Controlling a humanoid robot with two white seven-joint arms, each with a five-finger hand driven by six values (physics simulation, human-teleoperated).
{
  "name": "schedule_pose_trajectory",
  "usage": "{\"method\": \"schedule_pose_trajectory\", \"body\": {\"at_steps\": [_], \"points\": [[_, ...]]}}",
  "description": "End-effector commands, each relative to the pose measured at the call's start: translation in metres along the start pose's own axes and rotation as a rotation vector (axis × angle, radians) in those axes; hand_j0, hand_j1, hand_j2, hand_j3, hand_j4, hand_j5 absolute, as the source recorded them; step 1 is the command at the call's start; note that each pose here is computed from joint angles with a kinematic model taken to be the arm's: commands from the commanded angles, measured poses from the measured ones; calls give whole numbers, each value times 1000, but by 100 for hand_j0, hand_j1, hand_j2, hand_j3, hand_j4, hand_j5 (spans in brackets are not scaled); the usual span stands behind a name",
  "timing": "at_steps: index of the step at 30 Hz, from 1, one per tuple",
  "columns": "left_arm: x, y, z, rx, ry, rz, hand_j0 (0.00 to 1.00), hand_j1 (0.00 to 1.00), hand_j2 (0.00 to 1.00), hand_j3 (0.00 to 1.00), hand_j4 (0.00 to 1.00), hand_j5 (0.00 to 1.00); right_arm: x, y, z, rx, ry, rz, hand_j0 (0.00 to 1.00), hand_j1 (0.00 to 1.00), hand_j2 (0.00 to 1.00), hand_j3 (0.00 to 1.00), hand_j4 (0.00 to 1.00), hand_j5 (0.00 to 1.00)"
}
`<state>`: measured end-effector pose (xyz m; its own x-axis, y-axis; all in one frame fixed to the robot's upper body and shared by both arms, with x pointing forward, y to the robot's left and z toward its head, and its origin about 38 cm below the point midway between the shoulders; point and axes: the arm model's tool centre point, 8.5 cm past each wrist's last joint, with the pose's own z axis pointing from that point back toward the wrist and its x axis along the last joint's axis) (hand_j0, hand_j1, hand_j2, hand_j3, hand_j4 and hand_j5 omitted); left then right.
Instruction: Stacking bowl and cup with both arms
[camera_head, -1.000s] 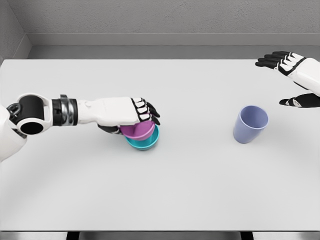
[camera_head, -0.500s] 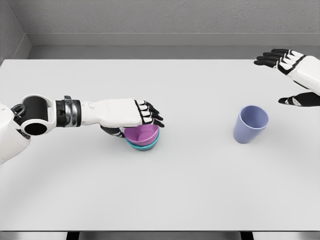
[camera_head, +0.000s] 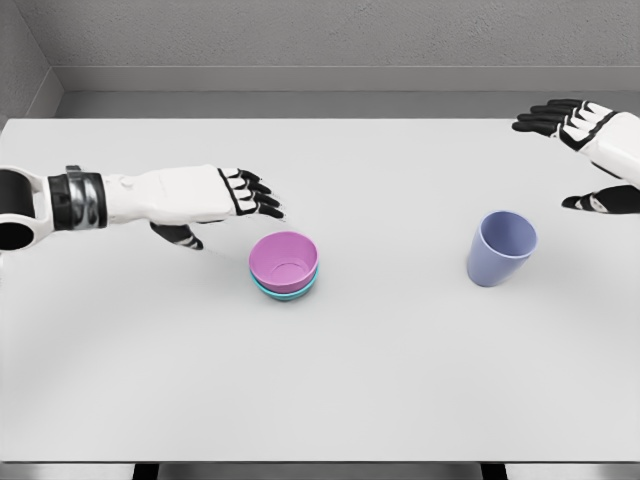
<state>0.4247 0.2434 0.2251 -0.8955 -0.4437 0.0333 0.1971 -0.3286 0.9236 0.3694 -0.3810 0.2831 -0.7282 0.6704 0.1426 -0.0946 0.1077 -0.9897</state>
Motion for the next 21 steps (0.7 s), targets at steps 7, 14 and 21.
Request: {"method": "schedule_pose_trajectory", "body": {"at_steps": [7, 14, 21], "points": [[-60, -24, 61, -34, 222, 105, 100, 100, 100, 100, 100, 100, -18, -13, 15, 208, 69, 55, 100, 100, 100, 100, 100, 100], [-64, -30, 66, -43, 241, 122, 100, 100, 100, 100, 100, 100, -32, -25, 14, 382, 127, 147, 100, 100, 100, 100, 100, 100], [-69, -32, 67, -37, 257, 136, 100, 100, 100, 100, 100, 100, -28, -3, -26, 474, 84, 244, 100, 100, 100, 100, 100, 100]]}}
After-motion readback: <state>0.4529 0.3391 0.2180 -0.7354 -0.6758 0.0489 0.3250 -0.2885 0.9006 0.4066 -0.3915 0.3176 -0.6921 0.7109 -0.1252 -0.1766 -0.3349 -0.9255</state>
